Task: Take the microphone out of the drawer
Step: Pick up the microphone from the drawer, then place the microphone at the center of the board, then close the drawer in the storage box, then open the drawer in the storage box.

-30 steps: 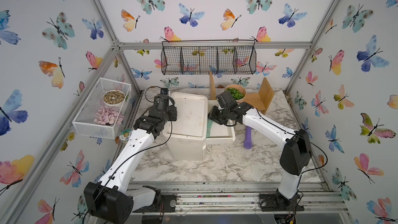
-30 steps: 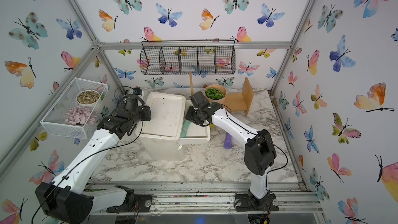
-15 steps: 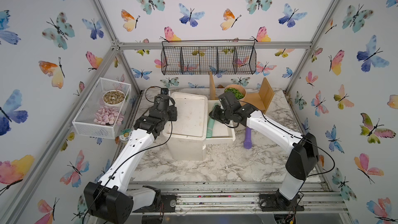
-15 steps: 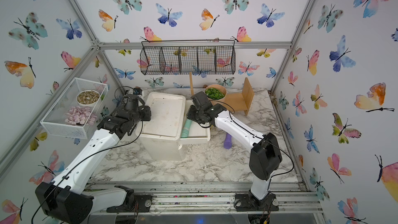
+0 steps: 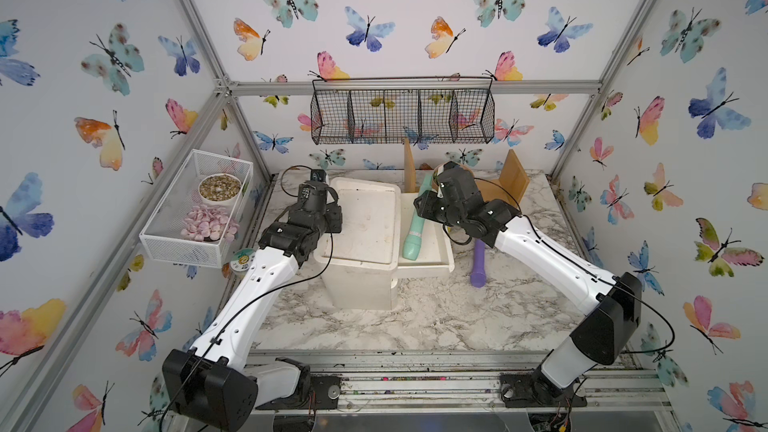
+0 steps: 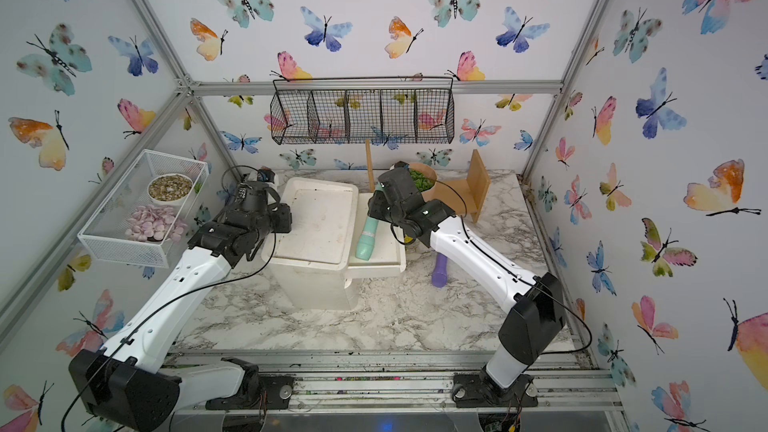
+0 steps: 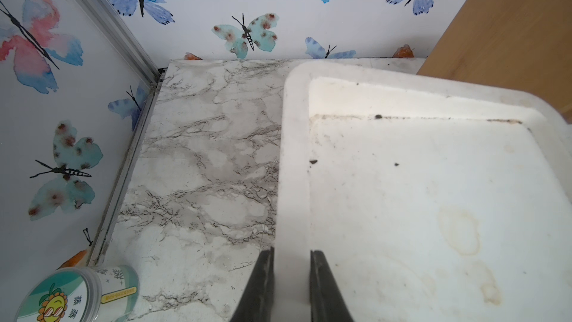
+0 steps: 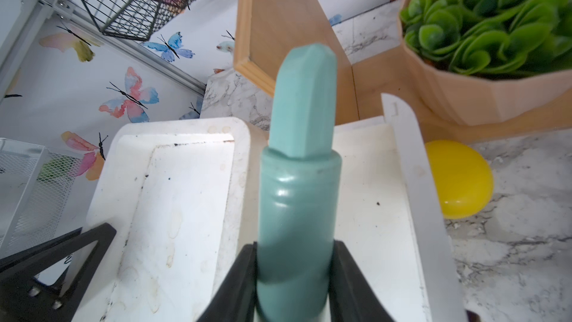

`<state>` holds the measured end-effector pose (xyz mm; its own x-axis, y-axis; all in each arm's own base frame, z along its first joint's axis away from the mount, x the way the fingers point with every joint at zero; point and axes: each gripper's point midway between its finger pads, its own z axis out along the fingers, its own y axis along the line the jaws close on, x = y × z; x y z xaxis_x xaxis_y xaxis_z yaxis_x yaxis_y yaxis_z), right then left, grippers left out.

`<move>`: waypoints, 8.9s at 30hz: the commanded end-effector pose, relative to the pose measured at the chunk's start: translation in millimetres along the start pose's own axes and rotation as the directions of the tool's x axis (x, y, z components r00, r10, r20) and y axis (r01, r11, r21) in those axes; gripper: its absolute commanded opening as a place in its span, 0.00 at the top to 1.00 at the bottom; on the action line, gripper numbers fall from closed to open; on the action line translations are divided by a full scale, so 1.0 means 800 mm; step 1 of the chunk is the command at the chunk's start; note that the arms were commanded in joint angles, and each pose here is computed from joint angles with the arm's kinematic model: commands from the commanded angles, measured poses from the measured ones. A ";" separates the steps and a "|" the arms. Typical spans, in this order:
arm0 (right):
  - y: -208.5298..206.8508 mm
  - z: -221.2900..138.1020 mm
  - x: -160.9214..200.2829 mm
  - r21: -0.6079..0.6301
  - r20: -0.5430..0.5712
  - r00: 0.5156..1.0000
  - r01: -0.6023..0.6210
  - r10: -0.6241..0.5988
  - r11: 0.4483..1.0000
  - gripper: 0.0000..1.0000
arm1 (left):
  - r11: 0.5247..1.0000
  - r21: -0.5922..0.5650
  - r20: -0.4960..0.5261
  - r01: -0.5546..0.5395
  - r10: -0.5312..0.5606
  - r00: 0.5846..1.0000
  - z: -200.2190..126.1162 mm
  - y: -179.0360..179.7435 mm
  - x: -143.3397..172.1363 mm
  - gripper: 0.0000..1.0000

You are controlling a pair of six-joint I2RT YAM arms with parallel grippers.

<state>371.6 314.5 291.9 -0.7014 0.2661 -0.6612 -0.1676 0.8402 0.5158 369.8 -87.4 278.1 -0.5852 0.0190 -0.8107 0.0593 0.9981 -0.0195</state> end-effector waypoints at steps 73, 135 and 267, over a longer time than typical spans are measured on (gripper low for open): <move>-0.412 0.048 0.059 0.385 -0.317 0.948 0.142 -0.014 0.912 0.81 | 1.000 -0.012 -0.011 0.027 -0.027 1.000 -0.002 -0.002 0.012 1.00; -0.200 -0.006 0.000 -0.404 -0.267 0.964 -0.115 0.003 0.908 0.98 | 0.999 -0.006 -0.004 0.033 -0.033 0.999 -0.009 -0.002 0.010 1.00; -0.057 0.052 0.177 -0.627 -0.446 0.888 -0.225 -0.107 0.746 0.53 | 0.998 0.024 -0.027 0.063 -0.062 0.998 -0.005 -0.008 0.025 1.00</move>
<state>308.5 329.9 145.1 -0.9192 -0.0640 -0.3886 -0.3866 0.3345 0.8594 362.6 -84.8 279.2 -0.5707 -0.0225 -0.8208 0.0305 0.9984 -0.0486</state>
